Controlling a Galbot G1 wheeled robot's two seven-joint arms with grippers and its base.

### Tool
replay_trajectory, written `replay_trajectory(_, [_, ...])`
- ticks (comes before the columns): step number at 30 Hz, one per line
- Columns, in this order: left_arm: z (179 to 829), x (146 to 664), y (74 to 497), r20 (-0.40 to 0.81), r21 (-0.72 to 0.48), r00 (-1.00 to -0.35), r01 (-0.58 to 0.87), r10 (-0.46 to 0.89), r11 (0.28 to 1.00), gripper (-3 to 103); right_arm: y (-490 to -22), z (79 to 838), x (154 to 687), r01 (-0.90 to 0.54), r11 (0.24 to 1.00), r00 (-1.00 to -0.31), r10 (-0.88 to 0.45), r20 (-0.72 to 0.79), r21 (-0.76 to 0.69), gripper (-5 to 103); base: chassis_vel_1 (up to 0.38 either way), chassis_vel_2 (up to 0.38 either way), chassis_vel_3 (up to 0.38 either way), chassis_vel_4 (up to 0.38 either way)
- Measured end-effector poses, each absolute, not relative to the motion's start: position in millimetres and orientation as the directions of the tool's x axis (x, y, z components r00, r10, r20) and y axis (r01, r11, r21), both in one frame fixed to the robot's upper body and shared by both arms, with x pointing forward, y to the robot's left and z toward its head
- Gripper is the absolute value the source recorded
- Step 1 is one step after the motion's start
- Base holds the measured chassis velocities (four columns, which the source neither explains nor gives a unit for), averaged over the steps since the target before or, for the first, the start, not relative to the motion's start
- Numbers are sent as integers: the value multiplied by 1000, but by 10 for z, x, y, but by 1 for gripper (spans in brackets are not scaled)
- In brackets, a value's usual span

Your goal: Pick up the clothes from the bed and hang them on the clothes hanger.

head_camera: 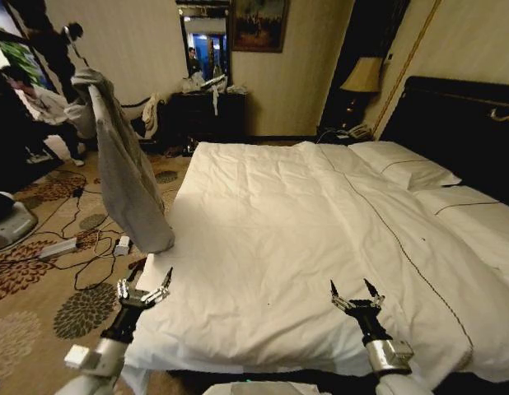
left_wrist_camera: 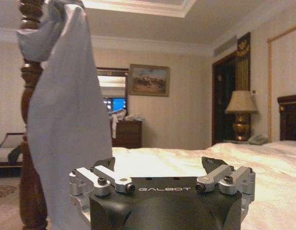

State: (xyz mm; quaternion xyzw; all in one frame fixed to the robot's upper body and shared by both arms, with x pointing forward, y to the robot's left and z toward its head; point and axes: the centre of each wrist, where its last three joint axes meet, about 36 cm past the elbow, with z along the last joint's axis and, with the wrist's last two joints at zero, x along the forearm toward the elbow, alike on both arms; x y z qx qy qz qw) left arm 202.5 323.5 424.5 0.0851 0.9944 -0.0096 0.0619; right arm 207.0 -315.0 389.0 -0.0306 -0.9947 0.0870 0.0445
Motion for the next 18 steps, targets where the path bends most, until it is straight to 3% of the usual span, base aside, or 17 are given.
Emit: replay_trajectory(18, [4141,1876,3166,-108,-22,-980,171,168,985,100,-3150,3890,2070,53,983,-994,69,83,-176,100,0,0,0,0])
